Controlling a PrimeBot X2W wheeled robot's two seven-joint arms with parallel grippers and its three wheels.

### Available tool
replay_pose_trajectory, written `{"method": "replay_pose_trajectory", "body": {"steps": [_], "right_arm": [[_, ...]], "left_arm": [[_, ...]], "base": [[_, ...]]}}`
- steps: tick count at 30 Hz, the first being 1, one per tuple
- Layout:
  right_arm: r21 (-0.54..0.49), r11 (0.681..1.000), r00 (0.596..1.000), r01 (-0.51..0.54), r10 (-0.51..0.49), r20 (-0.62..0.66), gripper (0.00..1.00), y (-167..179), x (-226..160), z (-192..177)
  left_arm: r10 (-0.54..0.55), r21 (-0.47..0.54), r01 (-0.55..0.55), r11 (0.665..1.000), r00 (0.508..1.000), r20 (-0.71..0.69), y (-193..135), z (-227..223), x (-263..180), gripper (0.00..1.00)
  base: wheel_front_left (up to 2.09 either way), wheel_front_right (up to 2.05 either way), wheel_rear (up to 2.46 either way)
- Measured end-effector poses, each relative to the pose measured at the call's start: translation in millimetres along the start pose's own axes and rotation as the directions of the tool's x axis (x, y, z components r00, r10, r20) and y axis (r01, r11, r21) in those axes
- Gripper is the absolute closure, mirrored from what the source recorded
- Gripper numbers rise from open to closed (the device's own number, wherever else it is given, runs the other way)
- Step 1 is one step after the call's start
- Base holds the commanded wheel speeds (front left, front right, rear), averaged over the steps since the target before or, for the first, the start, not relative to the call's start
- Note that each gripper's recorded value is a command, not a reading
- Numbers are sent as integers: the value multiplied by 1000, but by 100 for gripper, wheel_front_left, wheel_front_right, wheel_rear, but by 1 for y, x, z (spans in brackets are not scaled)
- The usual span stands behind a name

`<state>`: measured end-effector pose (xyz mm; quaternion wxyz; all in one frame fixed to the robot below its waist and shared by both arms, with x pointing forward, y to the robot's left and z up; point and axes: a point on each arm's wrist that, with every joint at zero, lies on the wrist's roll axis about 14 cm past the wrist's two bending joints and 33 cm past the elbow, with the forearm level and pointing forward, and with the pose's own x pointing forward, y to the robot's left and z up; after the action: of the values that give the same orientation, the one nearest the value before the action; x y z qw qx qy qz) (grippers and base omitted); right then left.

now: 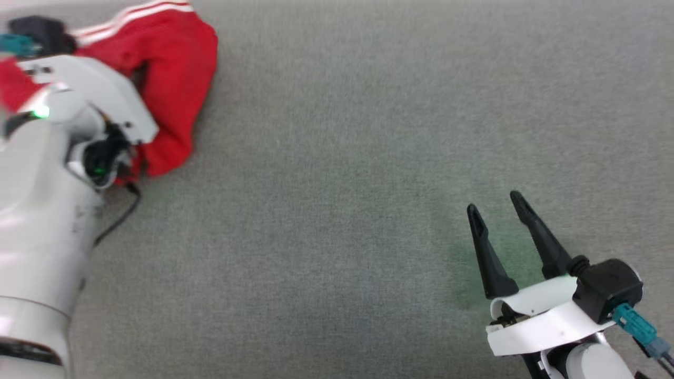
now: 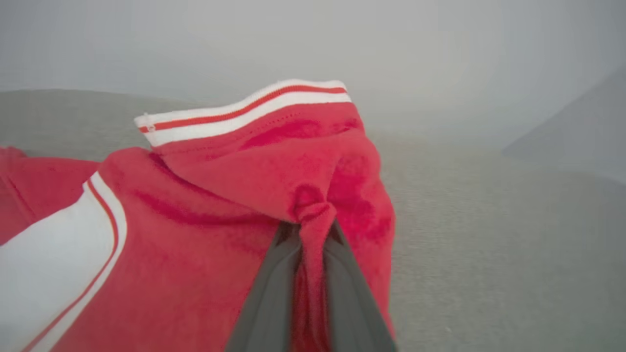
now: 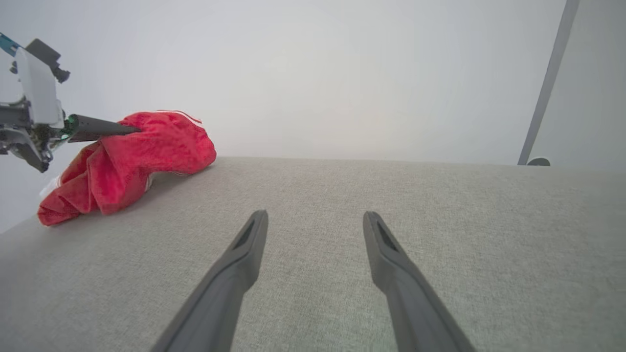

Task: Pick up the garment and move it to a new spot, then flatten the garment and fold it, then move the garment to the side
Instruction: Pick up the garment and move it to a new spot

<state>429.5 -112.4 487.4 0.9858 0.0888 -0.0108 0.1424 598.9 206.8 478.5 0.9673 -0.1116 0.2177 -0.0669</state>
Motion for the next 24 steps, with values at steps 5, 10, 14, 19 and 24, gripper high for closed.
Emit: {"method": "replay_pose_trajectory", "body": {"steps": [5,10,14,19,24], "right_arm": [[10,998,998,57,-57,33,0,-9,-16,12],[15,992,990,123,-124,62,0,-24,-31,21],[23,983,980,180,-182,79,0,-38,-45,27],[28,967,963,253,-254,93,0,-58,-59,33],[42,949,942,313,-316,116,0,-76,-70,42]], "left_arm": [[-204,-5,204,979,978,42,-80,26,-10,100],[-449,-11,449,893,893,21,-185,27,-22,100],[-597,-11,597,802,802,-14,-259,17,-35,100],[-770,-75,768,636,638,-1,-355,15,-65,100],[-854,-170,857,486,507,114,-406,43,-88,100]], "base": [[0,0,0],[0,0,0],[0,0,0],[0,0,0],[0,0,0]]}}
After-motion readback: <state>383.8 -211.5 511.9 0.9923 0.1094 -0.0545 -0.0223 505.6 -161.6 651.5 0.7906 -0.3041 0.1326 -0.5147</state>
